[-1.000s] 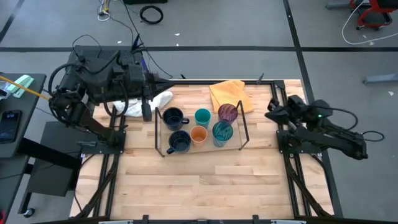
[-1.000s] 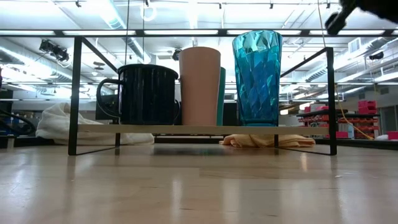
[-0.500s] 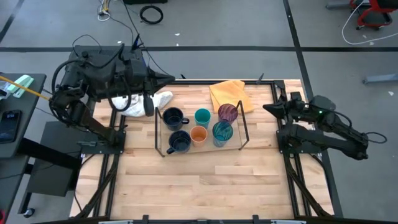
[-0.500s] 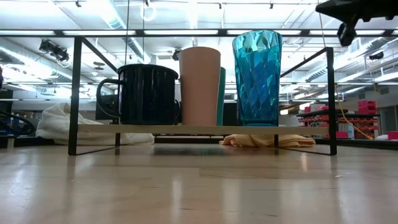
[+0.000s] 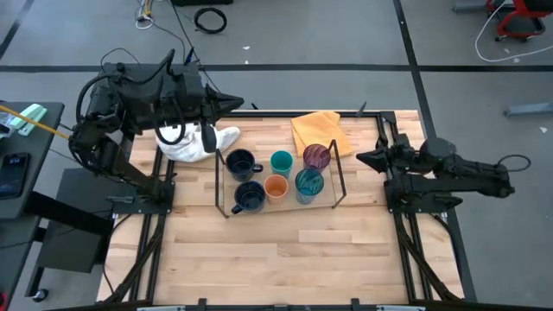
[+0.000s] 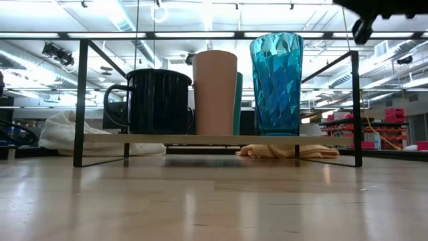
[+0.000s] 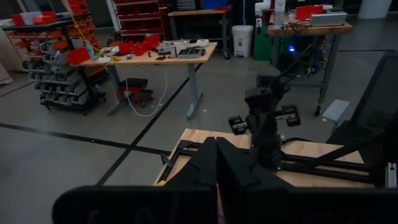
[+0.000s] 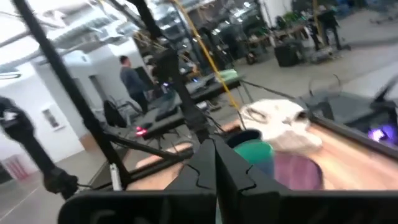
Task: Stack small to large cups/mugs on shelf
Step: Return to Home Position
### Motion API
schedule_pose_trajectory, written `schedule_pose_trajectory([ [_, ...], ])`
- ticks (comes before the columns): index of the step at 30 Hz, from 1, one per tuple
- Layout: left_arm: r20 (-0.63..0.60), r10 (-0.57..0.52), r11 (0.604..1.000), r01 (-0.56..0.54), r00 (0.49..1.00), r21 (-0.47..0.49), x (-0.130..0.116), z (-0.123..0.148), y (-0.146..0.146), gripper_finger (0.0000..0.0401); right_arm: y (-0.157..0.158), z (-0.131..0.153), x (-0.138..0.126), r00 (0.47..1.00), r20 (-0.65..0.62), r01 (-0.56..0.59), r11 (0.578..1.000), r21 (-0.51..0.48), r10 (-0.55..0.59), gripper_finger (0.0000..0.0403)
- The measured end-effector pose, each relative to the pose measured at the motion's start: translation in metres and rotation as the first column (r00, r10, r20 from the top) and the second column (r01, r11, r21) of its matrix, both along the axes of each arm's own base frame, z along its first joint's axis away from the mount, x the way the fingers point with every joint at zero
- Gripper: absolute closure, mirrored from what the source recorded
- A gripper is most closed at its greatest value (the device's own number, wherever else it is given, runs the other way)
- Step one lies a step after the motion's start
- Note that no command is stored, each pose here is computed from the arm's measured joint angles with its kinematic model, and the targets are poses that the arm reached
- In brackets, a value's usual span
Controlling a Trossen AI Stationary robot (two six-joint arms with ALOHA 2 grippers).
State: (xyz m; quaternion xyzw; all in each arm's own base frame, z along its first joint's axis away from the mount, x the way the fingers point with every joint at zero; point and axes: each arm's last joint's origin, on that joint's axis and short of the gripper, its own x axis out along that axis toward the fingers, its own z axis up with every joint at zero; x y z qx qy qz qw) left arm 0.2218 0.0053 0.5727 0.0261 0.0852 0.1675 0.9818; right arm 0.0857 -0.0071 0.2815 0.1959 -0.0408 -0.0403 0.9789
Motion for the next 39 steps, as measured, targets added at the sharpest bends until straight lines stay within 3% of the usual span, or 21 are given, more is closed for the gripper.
schedule_pose_trajectory([
  [4, 0.0, -0.003, 1.0, 0.003, 1.0, 0.0, 0.0, 0.0, 0.0, 0.0397, 0.004, 0.01, -0.005, 0.998, 0.012, -0.061, 0.998, -0.034, 0.061, 0.0403],
  [12, -0.001, -0.013, 1.0, 0.013, 1.0, 0.001, 0.0, 0.0, -0.001, 0.0397, 0.008, 0.0, -0.005, 0.993, -0.045, -0.111, 0.993, -0.051, 0.108, 0.0403],
  [19, -0.002, -0.014, 1.0, 0.014, 1.0, 0.008, 0.0, 0.0, -0.001, 0.0397, 0.008, -0.034, 0.011, 0.993, -0.039, -0.116, 0.992, -0.053, 0.114, 0.0403],
  [31, -0.015, -0.018, 0.999, 0.019, 1.0, 0.039, 0.0, 0.0, -0.001, 0.0395, 0.01, -0.09, 0.023, 0.982, 0.086, -0.165, 0.986, -0.013, 0.165, 0.0403],
  [39, -0.026, -0.036, 0.997, 0.038, 0.999, 0.061, 0.0, 0.0, -0.001, 0.0396, 0.01, -0.08, 0.021, 0.968, 0.193, -0.163, 0.986, -0.012, 0.163, 0.0392],
])
